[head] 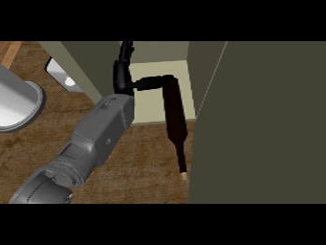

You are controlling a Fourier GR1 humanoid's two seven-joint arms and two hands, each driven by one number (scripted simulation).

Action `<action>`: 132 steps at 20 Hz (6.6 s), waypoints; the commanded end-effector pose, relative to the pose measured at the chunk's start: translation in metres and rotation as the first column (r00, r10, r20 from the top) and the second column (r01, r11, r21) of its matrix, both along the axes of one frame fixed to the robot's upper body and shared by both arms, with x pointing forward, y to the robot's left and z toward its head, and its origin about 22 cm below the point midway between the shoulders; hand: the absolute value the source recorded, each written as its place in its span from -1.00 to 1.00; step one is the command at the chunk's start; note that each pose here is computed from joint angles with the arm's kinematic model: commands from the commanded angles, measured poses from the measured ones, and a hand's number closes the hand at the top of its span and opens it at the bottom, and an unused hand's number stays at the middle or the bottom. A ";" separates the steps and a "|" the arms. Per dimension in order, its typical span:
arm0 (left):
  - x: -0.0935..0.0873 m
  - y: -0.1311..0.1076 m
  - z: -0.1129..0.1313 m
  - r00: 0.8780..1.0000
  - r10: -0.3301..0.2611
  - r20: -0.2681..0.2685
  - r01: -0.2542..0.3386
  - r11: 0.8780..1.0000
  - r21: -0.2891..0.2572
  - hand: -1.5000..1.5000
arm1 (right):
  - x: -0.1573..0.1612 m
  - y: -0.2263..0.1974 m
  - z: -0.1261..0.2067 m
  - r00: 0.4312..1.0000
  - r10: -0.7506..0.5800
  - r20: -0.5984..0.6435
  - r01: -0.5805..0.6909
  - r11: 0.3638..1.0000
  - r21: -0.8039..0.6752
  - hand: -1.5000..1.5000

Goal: Pick up the wine, place it into the cabinet and close the cabinet

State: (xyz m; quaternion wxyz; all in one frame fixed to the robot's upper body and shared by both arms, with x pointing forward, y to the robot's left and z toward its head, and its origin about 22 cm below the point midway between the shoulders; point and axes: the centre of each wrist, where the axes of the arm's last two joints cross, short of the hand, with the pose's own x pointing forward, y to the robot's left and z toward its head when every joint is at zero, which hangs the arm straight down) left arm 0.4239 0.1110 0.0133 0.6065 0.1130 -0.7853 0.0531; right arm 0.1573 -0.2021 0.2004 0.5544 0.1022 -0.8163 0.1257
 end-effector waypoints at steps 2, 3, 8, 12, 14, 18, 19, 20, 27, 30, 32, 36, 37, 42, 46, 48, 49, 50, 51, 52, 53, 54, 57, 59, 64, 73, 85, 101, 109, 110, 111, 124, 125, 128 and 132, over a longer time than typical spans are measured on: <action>-0.005 0.021 -0.015 0.999 0.042 0.031 -0.042 0.999 0.001 -1.00 | -0.008 -0.006 0.004 1.000 0.019 0.017 -0.020 1.000 0.016 -1.00; -0.006 0.008 -0.012 0.999 0.032 0.022 -0.031 0.999 -0.033 -1.00 | -0.006 -0.002 0.002 1.000 0.023 0.007 -0.023 0.999 0.026 -1.00; -0.010 0.018 -0.023 1.000 0.016 0.026 -0.015 0.999 -0.034 -1.00 | -0.019 -0.002 0.009 0.999 0.033 0.018 -0.033 0.999 0.016 -1.00; -0.005 0.021 -0.015 0.998 -0.042 0.047 0.044 0.998 -0.045 -1.00 | -0.013 -0.004 0.000 0.999 0.032 0.007 -0.032 0.999 0.015 -1.00; -0.005 0.018 -0.014 0.996 -0.069 0.054 0.071 0.997 -0.043 -1.00 | -0.009 0.001 0.004 1.000 0.026 0.017 -0.027 0.999 0.034 -1.00; -0.005 0.010 -0.011 0.993 -0.111 0.052 0.114 0.991 -0.071 -1.00 | -0.004 0.005 0.006 0.999 0.048 0.003 -0.048 0.998 0.027 -1.00; -0.011 0.008 -0.021 0.991 -0.128 0.038 0.131 0.988 -0.077 -1.00 | -0.007 -0.004 -0.003 0.999 0.035 -0.017 -0.035 0.999 0.024 -1.00; -0.014 0.010 -0.026 0.988 -0.146 0.045 0.148 0.987 -0.063 -1.00 | -0.017 -0.009 0.002 1.000 0.016 0.002 -0.016 1.000 0.027 -1.00; -0.018 0.014 -0.033 0.988 -0.141 0.062 0.148 0.978 -0.147 -1.00 | -0.004 0.001 0.004 1.000 0.018 -0.007 -0.018 0.999 0.032 -1.00; -0.014 0.011 -0.026 0.984 -0.163 0.066 0.173 0.967 -0.185 -1.00 | -0.017 -0.001 0.001 0.999 0.038 0.007 -0.038 0.999 0.034 -1.00; -0.013 0.010 -0.024 0.987 -0.144 0.069 0.154 0.969 -0.192 -1.00 | -0.010 -0.001 0.002 0.998 0.063 -0.016 -0.063 0.998 0.023 -1.00; -0.021 0.014 -0.036 0.987 -0.142 0.072 0.153 0.971 -0.185 -1.00 | -0.001 0.007 0.001 0.999 0.045 -0.015 -0.045 0.998 0.046 -1.00; -0.019 0.013 -0.033 0.985 -0.154 0.076 0.167 0.963 -0.213 -1.00 | -0.014 0.010 0.009 0.999 0.049 -0.010 -0.049 0.998 0.037 -1.00; -0.027 0.009 -0.038 0.983 -0.172 0.060 0.181 0.958 -0.222 -1.00 | -0.015 -0.003 0.004 1.000 0.007 -0.014 -0.007 0.999 0.043 -1.00; -0.047 0.001 -0.050 0.973 -0.217 0.074 0.228 0.950 -0.212 -1.00 | -0.017 -0.002 0.008 1.000 -0.007 -0.021 0.007 1.000 0.027 -1.00; -0.057 -0.016 -0.042 0.968 -0.242 0.063 0.250 0.942 -0.224 -1.00 | -0.020 -0.006 -0.004 0.999 -0.008 -0.040 0.009 1.000 0.011 -1.00; -0.061 -0.022 -0.040 0.974 -0.217 0.066 0.226 0.952 -0.207 -1.00 | -0.014 -0.007 0.010 1.000 -0.031 -0.006 0.031 0.999 0.020 -1.00; -0.069 -0.032 -0.036 0.974 -0.221 0.057 0.228 0.950 -0.213 -1.00 | -0.014 -0.001 0.000 0.999 -0.014 -0.033 0.015 0.999 0.034 -1.00; -0.085 -0.035 -0.045 0.972 -0.228 0.060 0.236 0.947 -0.218 -1.00 | -0.015 0.002 0.007 0.999 -0.028 -0.027 0.029 0.999 0.034 -1.00; -0.092 -0.036 -0.048 0.973 -0.221 0.071 0.231 0.951 -0.205 -1.00 | -0.020 -0.006 0.006 0.999 -0.027 -0.019 0.027 0.999 0.021 -1.00; -0.097 -0.038 -0.049 0.967 -0.241 0.079 0.252 0.947 -0.200 -1.00 | -0.018 -0.011 0.000 0.999 -0.047 -0.008 0.047 0.999 0.017 -1.00; -0.114 -0.046 -0.051 0.971 -0.227 0.078 0.238 0.948 -0.209 -1.00 | -0.006 0.004 -0.002 0.999 -0.040 -0.024 0.041 0.999 0.029 -1.00; -0.123 -0.045 -0.037 0.967 -0.237 0.089 0.250 0.949 -0.193 -1.00 | -0.025 -0.013 -0.003 0.998 -0.059 -0.018 0.059 0.998 0.023 -1.00; -0.152 -0.060 -0.040 0.961 -0.250 0.119 0.270 0.941 -0.204 -1.00 | -0.016 0.003 0.008 0.998 -0.066 -0.024 0.067 0.997 0.030 -1.00; -0.174 -0.057 -0.008 0.955 -0.262 0.142 0.290 0.923 -0.251 -1.00 | -0.027 -0.010 0.005 0.999 -0.043 -0.011 0.043 0.999 0.014 -1.00; -0.230 -0.045 0.000 0.974 -0.181 0.132 0.211 0.942 -0.260 -1.00 | -0.019 -0.010 -0.005 0.999 -0.031 -0.020 0.032 0.999 0.023 -1.00; -0.274 0.019 0.025 0.930 -0.324 0.175 0.361 0.895 -0.260 -1.00 | -0.026 -0.013 -0.004 0.990 0.100 -0.101 -0.104 0.994 -0.029 1.00; -0.299 0.110 0.039 0.933 -0.306 0.190 0.345 0.910 -0.231 -1.00 | -0.046 0.008 -0.010 0.925 0.294 -0.240 -0.292 0.955 0.046 1.00; -0.268 0.157 0.062 0.943 -0.254 0.217 0.304 0.921 -0.245 -1.00 | -0.068 0.043 0.001 0.868 0.454 -0.203 -0.470 0.882 -0.036 1.00; -0.283 0.169 0.057 0.940 -0.275 0.204 0.320 0.917 -0.237 -1.00 | -0.059 0.036 -0.006 0.868 0.455 -0.200 -0.471 0.881 -0.039 1.00; -0.278 0.173 0.055 0.942 -0.249 0.223 0.299 0.927 -0.227 -1.00 | -0.062 0.051 -0.004 0.852 0.481 -0.207 -0.498 0.867 -0.031 1.00; -0.282 0.210 0.063 0.946 -0.275 0.173 0.308 0.927 -0.214 -1.00 | -0.072 0.107 -0.011 0.838 0.506 -0.206 -0.516 0.857 0.006 1.00; -0.275 0.220 0.074 0.944 -0.271 0.191 0.308 0.929 -0.205 -1.00 | -0.073 0.104 -0.008 0.837 0.512 -0.191 -0.515 0.856 0.037 1.00; -0.277 0.215 0.082 0.938 -0.288 0.194 0.326 0.922 -0.207 -1.00 | -0.064 0.120 -0.010 0.868 0.469 -0.163 -0.477 0.879 -0.007 1.00; -0.272 0.230 0.084 0.935 -0.297 0.195 0.337 0.914 -0.225 -1.00 | -0.062 0.134 -0.010 0.887 0.446 -0.121 -0.454 0.890 -0.043 1.00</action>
